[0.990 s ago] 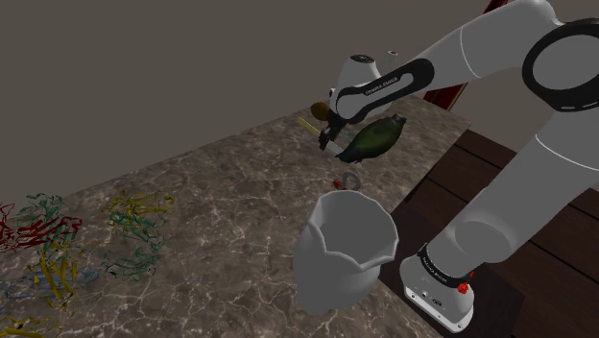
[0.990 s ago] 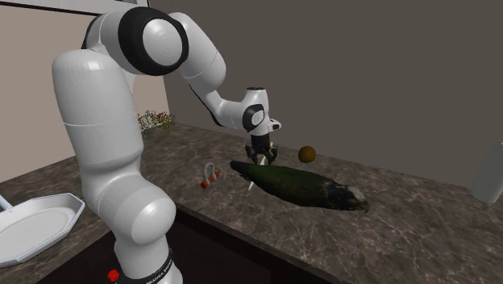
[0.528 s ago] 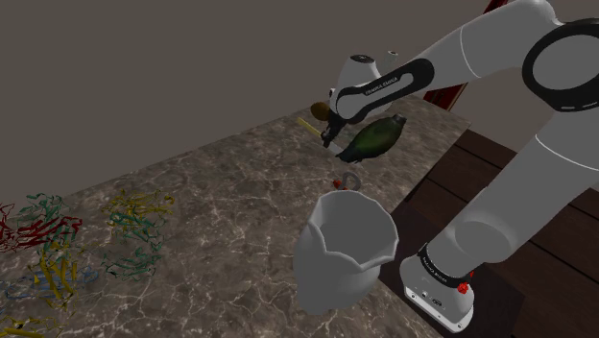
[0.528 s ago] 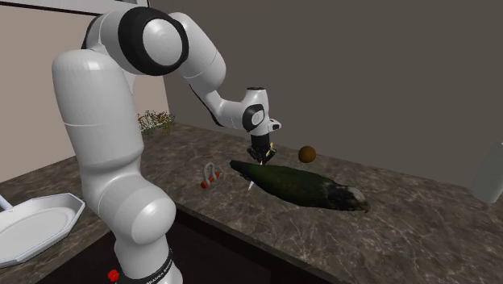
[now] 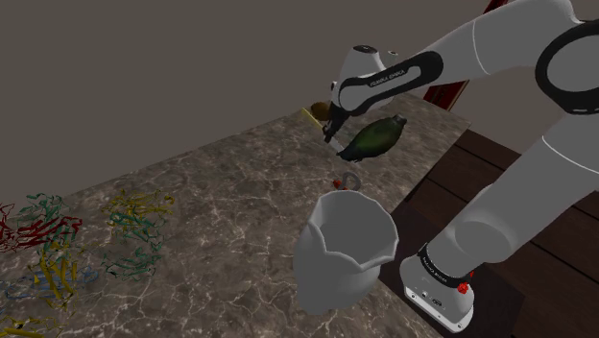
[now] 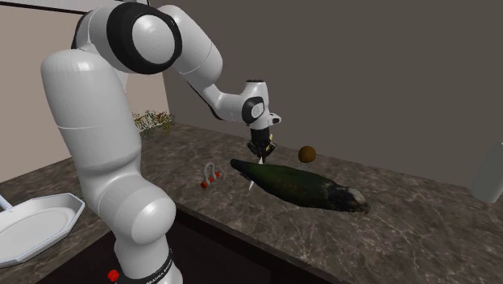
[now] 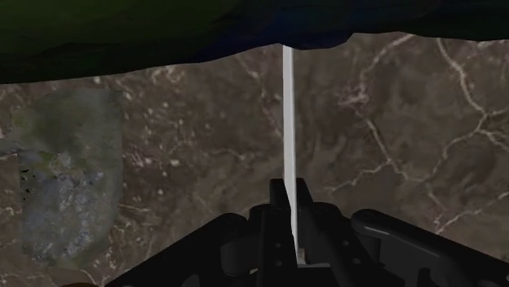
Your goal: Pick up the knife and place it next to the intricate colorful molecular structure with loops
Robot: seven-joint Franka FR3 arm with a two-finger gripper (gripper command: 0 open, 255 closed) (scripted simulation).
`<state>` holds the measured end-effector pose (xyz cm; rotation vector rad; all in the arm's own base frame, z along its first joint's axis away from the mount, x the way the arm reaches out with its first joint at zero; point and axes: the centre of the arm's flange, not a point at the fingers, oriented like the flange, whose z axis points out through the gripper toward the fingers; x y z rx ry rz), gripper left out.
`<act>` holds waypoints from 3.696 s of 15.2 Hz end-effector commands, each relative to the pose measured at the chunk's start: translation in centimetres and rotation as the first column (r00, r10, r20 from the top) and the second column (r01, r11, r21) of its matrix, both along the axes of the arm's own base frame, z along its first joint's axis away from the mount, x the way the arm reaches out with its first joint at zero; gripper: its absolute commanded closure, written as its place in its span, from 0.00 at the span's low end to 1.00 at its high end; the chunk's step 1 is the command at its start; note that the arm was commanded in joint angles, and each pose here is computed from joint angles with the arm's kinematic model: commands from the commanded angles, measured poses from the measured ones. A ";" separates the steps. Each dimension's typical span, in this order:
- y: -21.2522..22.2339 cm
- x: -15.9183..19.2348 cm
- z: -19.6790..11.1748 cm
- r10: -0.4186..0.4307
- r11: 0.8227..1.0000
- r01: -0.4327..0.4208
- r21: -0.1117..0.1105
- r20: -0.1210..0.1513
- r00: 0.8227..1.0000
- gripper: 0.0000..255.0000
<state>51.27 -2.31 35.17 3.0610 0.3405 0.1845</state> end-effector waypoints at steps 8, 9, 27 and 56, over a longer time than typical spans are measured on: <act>-0.1 0.1 4.8 0.000 1.000 0.000 0.000 0.000 1.000 1.00; -0.1 0.1 5.3 0.000 1.000 0.000 0.000 0.000 1.000 1.00; -0.1 0.1 14.8 0.000 1.000 0.000 0.000 0.000 1.000 1.00; 13.5 -8.0 23.5 0.000 1.000 0.000 0.000 0.000 1.000 1.00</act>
